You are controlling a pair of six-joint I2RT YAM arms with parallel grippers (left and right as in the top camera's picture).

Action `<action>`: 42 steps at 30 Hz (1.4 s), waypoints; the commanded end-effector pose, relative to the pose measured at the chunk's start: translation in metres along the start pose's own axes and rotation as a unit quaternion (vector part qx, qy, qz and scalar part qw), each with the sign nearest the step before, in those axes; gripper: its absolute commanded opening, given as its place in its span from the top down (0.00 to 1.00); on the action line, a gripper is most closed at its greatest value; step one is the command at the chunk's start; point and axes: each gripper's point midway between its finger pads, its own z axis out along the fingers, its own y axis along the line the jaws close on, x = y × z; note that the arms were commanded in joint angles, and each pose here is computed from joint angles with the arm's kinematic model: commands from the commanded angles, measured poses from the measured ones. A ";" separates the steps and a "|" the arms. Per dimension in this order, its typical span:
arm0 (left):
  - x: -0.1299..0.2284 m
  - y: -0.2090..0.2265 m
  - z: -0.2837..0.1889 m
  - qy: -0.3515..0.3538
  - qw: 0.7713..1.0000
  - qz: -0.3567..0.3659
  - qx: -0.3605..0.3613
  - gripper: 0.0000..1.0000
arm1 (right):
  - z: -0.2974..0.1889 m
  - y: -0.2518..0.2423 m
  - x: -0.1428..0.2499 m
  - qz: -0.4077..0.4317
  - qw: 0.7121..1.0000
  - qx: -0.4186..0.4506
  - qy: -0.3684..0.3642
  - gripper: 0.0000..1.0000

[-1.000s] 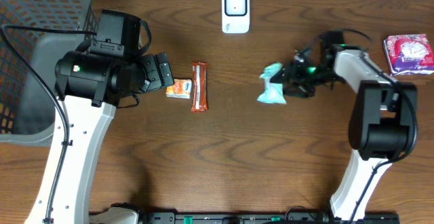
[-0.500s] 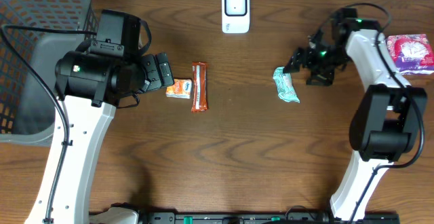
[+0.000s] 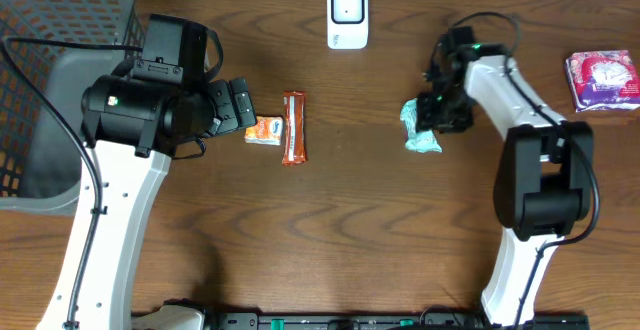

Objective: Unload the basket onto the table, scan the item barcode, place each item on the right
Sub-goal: 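Raise the green package up in front of the scanner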

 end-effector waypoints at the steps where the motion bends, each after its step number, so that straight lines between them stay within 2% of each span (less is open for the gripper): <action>1: -0.004 0.001 -0.004 -0.008 1.000 0.003 0.000 0.02 | 0.007 0.002 0.005 -0.033 0.998 0.048 -0.007 0.53; 3: -0.004 0.001 -0.004 -0.008 1.000 0.003 0.000 0.02 | 0.009 0.009 0.005 -0.043 0.998 0.052 -0.012 0.55; 8: -0.004 0.001 -0.004 -0.008 1.000 0.003 0.000 0.02 | 0.007 0.022 0.002 -0.055 0.997 0.057 -0.022 0.80; 10: -0.004 0.001 -0.004 -0.008 1.000 0.003 0.000 0.02 | 0.004 0.025 -0.002 -0.045 0.997 0.055 -0.029 0.82; 12: -0.004 0.001 -0.004 -0.008 1.000 0.003 0.000 0.02 | -0.003 0.028 -0.008 -0.035 0.997 0.053 -0.037 0.90; 15: -0.004 0.001 -0.004 -0.008 1.000 0.003 0.000 0.02 | -0.017 0.032 -0.019 -0.022 0.997 0.048 -0.054 0.93; 19: -0.004 0.001 -0.004 -0.008 1.000 0.003 0.000 0.02 | -0.042 0.045 -0.040 0.001 0.996 0.023 -0.087 0.93; 23: -0.004 0.001 -0.004 -0.008 1.000 0.003 0.000 0.02 | -0.069 0.084 -0.069 0.003 0.988 -0.079 -0.136 0.90; 27: -0.004 0.001 -0.004 -0.008 1.000 0.003 0.000 0.02 | -0.103 0.134 -0.107 0.016 0.953 -0.222 -0.204 0.90; 29: -0.004 0.001 -0.004 -0.008 1.000 0.003 0.000 0.02 | -0.117 0.150 -0.124 0.028 0.935 -0.265 -0.235 0.91; 36: -0.003 0.001 -0.004 -0.008 1.000 0.003 0.000 0.02 | -0.147 0.187 -0.173 0.073 0.875 -0.351 -0.325 0.93; 42: -0.004 0.001 -0.004 -0.008 1.000 0.003 0.000 0.02 | -0.126 0.202 -0.201 0.102 0.845 -0.390 -0.351 0.91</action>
